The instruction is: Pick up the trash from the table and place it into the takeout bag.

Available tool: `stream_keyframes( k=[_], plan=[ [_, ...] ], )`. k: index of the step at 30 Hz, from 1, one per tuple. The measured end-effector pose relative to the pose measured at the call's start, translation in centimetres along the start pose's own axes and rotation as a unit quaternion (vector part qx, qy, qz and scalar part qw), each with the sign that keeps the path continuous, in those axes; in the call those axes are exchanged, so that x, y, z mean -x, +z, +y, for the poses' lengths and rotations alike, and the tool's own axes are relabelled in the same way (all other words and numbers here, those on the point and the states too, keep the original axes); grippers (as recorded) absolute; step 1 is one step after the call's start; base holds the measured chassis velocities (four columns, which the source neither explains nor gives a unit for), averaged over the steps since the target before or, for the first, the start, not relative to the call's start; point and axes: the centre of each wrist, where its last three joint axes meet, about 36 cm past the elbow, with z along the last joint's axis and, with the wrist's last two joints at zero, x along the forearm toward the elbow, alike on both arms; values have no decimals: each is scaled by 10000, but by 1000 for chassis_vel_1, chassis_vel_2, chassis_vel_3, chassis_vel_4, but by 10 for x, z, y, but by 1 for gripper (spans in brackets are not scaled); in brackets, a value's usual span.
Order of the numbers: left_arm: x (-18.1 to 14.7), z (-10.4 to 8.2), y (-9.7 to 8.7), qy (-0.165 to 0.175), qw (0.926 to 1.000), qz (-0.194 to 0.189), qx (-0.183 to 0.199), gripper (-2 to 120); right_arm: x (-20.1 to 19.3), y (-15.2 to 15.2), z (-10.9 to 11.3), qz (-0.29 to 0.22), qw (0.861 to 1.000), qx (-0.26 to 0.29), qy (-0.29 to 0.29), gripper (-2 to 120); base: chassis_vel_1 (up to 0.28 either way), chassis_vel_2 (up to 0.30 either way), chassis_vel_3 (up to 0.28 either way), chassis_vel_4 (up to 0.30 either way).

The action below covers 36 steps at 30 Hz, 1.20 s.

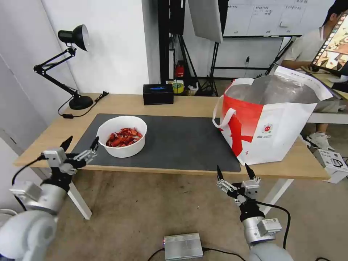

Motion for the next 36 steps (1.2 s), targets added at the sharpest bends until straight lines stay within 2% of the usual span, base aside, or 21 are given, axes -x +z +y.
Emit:
stream_keyframes(
  k=[6,12,15,16,21,27,36],
  plan=[
    [31,17,-3,272,9982,490,-196,100,0,0,0,2,10000,3,-1,100,0,0,0,0],
    [62,21,-11,356,9962,770,-206,100,0,0,0,1,10000,3,-1,100,0,0,0,0],
    [87,16,-32,135,9901,1375,-256,100,0,0,0,0,10000,3,-1,100,0,0,0,0],
    [87,16,-32,135,9901,1375,-256,100,0,0,0,0,10000,3,-1,100,0,0,0,0],
    [122,21,-55,-156,9828,1836,-123,100,0,0,0,1,10000,3,-2,100,0,0,0,0],
    [154,26,-70,-387,9790,1999,-8,100,0,0,0,1,10000,3,-2,100,0,0,0,0],
    [183,25,-68,-455,9754,2154,-117,100,0,0,0,1,10000,3,-2,100,0,0,0,0]
  ],
)
